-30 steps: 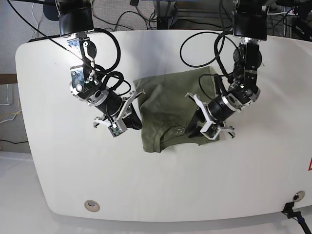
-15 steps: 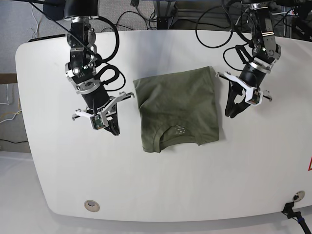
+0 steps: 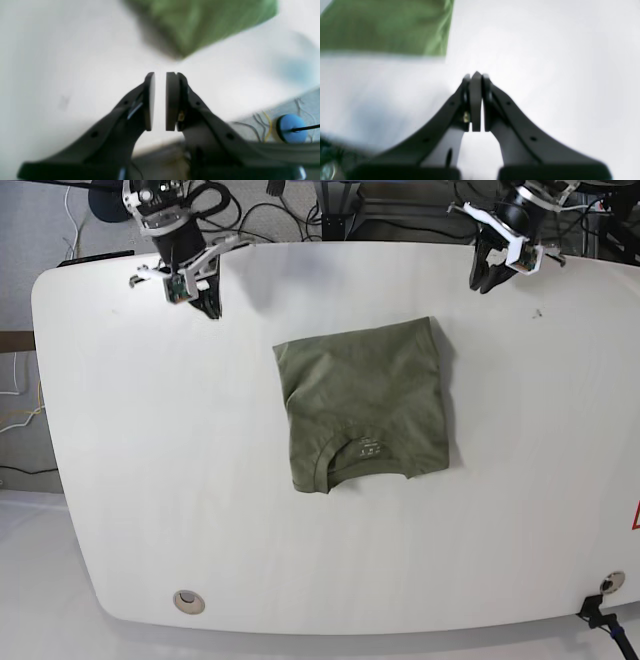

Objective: Fold the T-shirt properly

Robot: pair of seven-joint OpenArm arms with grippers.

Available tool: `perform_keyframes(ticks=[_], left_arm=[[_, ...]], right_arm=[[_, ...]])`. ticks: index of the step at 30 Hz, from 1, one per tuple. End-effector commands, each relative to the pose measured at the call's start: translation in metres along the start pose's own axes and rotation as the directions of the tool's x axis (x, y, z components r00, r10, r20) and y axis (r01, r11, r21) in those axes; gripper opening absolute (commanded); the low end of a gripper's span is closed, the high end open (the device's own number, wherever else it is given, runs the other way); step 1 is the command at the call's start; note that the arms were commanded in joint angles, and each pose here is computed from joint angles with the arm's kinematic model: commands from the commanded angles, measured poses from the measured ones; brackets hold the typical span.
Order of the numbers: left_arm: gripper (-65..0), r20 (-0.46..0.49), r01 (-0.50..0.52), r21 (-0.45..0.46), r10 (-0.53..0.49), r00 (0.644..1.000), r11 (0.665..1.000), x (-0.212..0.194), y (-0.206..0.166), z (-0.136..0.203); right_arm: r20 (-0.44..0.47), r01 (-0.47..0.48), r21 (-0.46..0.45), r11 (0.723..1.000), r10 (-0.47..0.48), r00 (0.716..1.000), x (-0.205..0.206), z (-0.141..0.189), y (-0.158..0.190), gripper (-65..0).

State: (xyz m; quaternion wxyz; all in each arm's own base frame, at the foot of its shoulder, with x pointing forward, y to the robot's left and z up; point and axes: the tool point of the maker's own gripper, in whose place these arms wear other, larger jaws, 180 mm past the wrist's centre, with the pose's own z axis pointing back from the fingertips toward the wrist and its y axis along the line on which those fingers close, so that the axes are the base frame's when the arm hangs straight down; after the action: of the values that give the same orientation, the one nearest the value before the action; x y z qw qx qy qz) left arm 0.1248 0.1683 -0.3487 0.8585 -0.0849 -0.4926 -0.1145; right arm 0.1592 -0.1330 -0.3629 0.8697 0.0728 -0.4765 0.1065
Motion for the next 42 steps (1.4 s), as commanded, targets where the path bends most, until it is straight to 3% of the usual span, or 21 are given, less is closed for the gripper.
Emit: perform_keyframes(ticks=[1,6,10,15,18,23,29,35,37,42], left_arm=[[-57.7,0.016,-0.031,0.012,0.03,0.999,0.999,0.001,-0.003,0.012],[-57.7,-0.111,-0.077,0.024,0.079,0.991,0.997,-0.033,-0.014,0.046],[-57.7,-0.209,-0.114,0.032,0.118,0.971,0.993,-0.056,-0.026,0.074],[-57.7,-0.316,-0.148,0.041,0.153,0.936,0.988,-0.081,-0.037,0.106],[-57.7,-0.385,-0.208,0.075,0.221,0.896,0.975,-0.118,-0.04,0.117],[-57.7,-0.421,-0.287,0.133,0.316,0.85,0.949,-0.169,-0.036,0.102],[-57.7,-0.536,-0.3,0.095,0.302,0.788,0.949,-0.23,-0.046,0.072],[-57.7,-0.634,-0.357,0.112,0.343,0.693,0.927,-0.284,-0.057,0.049],[-57.7,-0.647,-0.362,0.111,0.344,0.681,0.925,-0.292,-0.05,0.038],[-57.7,-0.706,-0.435,0.149,0.404,0.582,0.888,-0.321,-0.053,0.025]], right_arm=[[0.049,0.008,-0.007,1.0,-0.008,0.999,0.005,0.015,-0.001,-65.0],[-0.08,0.051,0.004,0.999,-0.05,0.996,-0.04,0.059,0.013,-65.0],[-0.219,0.084,0.01,0.996,-0.08,0.973,-0.076,0.097,0.025,-65.0],[-0.362,0.131,-0.004,0.991,-0.123,0.924,-0.118,0.134,0.036,-65.0],[-0.458,0.187,-0.055,0.981,-0.191,0.868,-0.161,0.152,0.045,-65.0],[-0.552,0.233,-0.1,0.967,-0.249,0.796,-0.225,0.148,0.045,-65.0],[-0.626,0.281,-0.151,0.948,-0.312,0.714,-0.285,0.128,0.044,-65.0],[-0.67,0.32,-0.195,0.927,-0.365,0.647,-0.324,0.097,0.04,-65.0],[-0.679,0.332,-0.206,0.92,-0.379,0.629,-0.331,0.088,0.04,-65.0],[-0.699,0.357,-0.226,0.906,-0.407,0.588,-0.344,0.065,0.041,-65.0]])
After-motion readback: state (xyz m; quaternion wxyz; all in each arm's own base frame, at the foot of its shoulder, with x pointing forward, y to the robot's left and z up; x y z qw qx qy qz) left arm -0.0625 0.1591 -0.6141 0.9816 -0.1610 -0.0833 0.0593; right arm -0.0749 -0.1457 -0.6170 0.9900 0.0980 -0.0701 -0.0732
